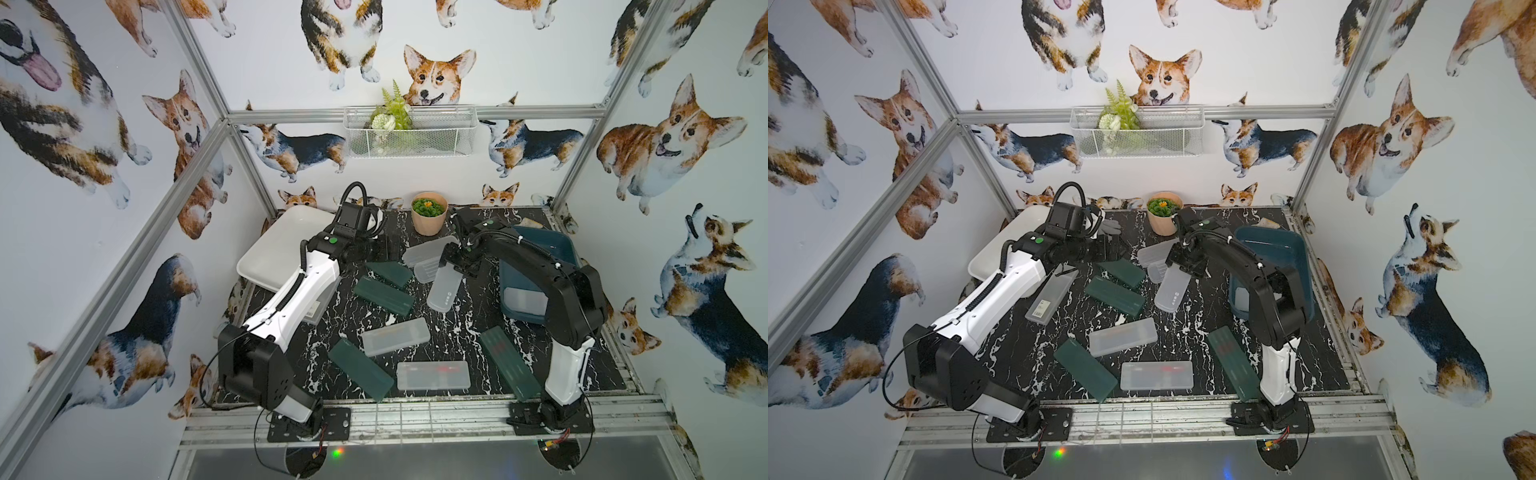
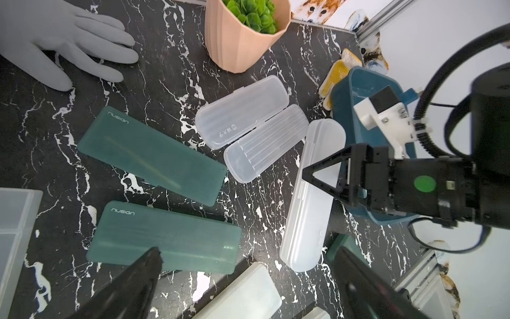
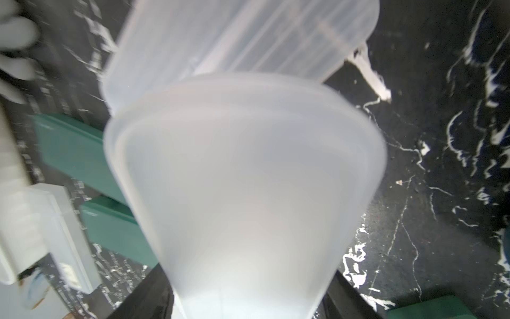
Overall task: Place the pencil cases by color into the storage box
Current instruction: Pick up the pencil case from the center of the board, then place the pencil case at the storage box.
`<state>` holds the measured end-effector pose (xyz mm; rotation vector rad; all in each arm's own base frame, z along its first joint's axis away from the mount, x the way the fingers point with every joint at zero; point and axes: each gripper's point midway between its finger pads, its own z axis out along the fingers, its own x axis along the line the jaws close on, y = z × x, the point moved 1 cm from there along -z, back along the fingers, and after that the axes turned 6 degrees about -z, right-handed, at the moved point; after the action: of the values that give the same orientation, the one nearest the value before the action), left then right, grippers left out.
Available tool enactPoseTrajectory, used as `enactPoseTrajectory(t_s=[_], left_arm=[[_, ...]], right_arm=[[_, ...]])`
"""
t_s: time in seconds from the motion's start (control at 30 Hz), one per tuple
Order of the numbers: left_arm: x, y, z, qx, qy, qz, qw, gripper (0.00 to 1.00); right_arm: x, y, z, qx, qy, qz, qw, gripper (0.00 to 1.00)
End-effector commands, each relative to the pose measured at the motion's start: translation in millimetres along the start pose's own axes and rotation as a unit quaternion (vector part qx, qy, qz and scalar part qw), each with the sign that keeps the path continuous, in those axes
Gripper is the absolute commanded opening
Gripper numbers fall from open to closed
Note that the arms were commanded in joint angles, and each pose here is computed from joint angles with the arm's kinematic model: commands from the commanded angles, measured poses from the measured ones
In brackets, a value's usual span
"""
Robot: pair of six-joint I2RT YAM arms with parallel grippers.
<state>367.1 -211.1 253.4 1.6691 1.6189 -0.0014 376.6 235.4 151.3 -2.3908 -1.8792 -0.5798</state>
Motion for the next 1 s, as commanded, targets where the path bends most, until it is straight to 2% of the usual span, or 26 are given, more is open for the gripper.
enactPoseTrajectory(t_s=[0.0,0.23,0.37,0.5,0.57,0.7,0.97], left_arm=[[-7.5,12.5,-4.3,-0.014,-0.019,-0.008,1.0,0.99],[-20.9,31.3,-6.2,-0.028,-0.044,-0.007,0.999,0.99],[-28.0,37.4,-4.4,-0.031,-0.059,-0.002,0.998,0.99],[-40.0,39.5,-2.9,-0.029,-0.076,0.018,0.997,0.99],[-49.4,38.3,-2.1,-0.027,-0.085,0.039,0.995,0.99],[-71.9,24.3,4.2,-0.012,-0.079,0.116,0.99,0.99],[-103.2,-12.3,13.1,0.014,-0.092,0.209,0.973,0.99]], right_arm=[[0.3,17.6,-28.9,-0.03,0.008,0.019,0.999,0.59],[-28.0,68.5,-89.3,-0.11,0.056,0.114,0.986,0.59],[-76.3,93.8,-117.6,-0.161,0.058,0.191,0.967,0.59],[-132.1,103.3,-135.3,-0.2,0.046,0.266,0.942,0.6],[-157.4,103.1,-138.2,-0.212,0.038,0.298,0.93,0.6],[-198.3,99.0,-132.8,-0.218,0.025,0.36,0.907,0.6],[-243.7,101.5,-112.7,-0.219,0.003,0.437,0.872,0.6]])
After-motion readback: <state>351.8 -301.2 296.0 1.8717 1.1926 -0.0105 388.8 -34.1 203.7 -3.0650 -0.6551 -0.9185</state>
